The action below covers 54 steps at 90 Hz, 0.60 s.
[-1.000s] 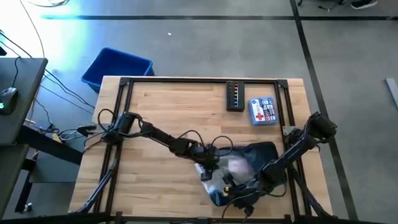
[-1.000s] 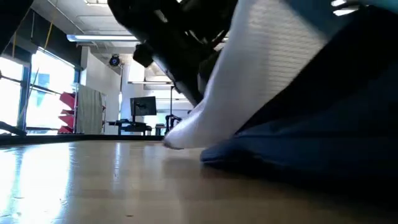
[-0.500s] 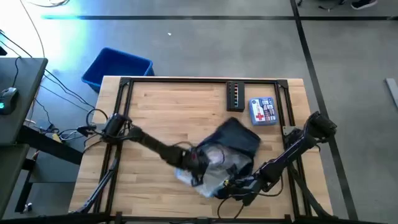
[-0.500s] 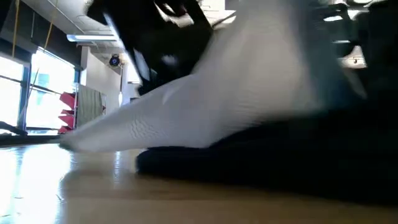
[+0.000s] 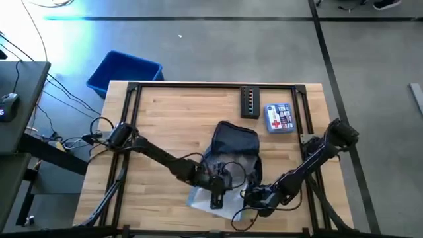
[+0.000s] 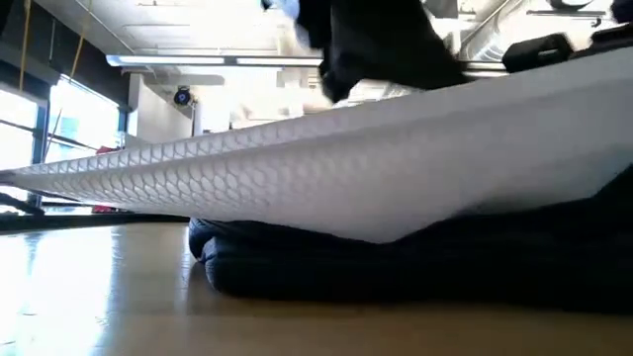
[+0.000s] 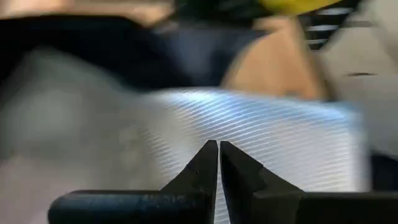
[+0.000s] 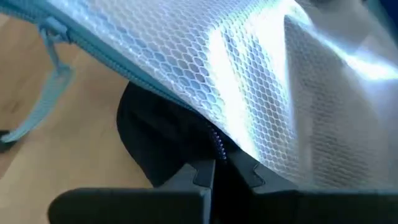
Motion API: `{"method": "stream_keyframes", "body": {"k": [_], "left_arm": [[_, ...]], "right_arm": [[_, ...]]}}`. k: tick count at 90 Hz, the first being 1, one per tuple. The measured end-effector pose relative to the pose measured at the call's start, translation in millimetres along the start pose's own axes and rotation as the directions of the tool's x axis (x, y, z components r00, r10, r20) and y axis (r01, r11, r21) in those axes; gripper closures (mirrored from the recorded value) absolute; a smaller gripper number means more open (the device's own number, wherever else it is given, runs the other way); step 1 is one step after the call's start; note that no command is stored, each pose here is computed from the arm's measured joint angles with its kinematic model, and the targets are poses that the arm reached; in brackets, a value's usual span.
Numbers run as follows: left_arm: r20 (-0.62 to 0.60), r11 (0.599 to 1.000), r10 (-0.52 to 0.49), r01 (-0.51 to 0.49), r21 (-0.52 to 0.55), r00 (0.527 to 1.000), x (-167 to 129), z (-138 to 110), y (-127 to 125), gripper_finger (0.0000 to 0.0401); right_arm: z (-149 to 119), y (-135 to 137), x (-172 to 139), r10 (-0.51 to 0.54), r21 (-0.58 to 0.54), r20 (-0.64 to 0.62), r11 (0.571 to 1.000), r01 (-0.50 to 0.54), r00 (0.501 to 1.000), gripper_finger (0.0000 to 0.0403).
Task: Unpack backpack
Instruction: Put the white zip bag into the backpack
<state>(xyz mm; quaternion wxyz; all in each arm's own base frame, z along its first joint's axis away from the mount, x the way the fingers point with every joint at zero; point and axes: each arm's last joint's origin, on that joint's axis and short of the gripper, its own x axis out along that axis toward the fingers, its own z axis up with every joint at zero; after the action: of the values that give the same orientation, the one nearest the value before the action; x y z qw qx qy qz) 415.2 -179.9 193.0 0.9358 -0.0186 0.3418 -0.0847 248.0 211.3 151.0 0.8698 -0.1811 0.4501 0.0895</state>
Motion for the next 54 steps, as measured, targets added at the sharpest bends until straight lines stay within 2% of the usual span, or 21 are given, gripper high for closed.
{"method": "stream_keyframes", "body": {"k": [10, 21, 30, 40, 48, 54], "left_arm": [[-0.02, 0.981, -0.139, 0.14, 0.134, 0.99, -1, -2, -12, 0.0401], [-0.026, 0.942, -0.171, 0.171, 0.289, 0.985, -4, -6, -28, 0.0401], [-0.023, 0.936, -0.144, 0.144, 0.322, 0.989, -6, -9, -35, 0.0401], [0.004, 0.949, -0.061, 0.057, 0.309, 0.998, -5, -8, -32, 0.0401], [0.02, 0.952, 0.023, -0.028, 0.305, 1.0, -4, -8, -29, 0.0401], [0.029, 0.948, 0.053, -0.059, 0.311, 0.998, -4, -8, -28, 0.0401]], "right_arm": [[2, -2, 2, 0.069, 0.067, -0.006, 0.995, -0.069, 0.998, 0.0378], [9, -1, 5, 0.123, 0.102, 0.056, 0.987, -0.128, 0.991, 0.0326], [12, 3, 9, 0.134, 0.078, 0.09, 0.987, -0.141, 0.987, 0.0277], [10, 5, 18, 0.132, 0.084, 0.082, 0.987, -0.138, 0.988, 0.0237], [7, 5, 25, 0.12, 0.114, 0.057, 0.985, -0.126, 0.991, 0.0231], [6, 5, 27, 0.114, 0.114, 0.053, 0.986, -0.12, 0.992, 0.0253]]}}
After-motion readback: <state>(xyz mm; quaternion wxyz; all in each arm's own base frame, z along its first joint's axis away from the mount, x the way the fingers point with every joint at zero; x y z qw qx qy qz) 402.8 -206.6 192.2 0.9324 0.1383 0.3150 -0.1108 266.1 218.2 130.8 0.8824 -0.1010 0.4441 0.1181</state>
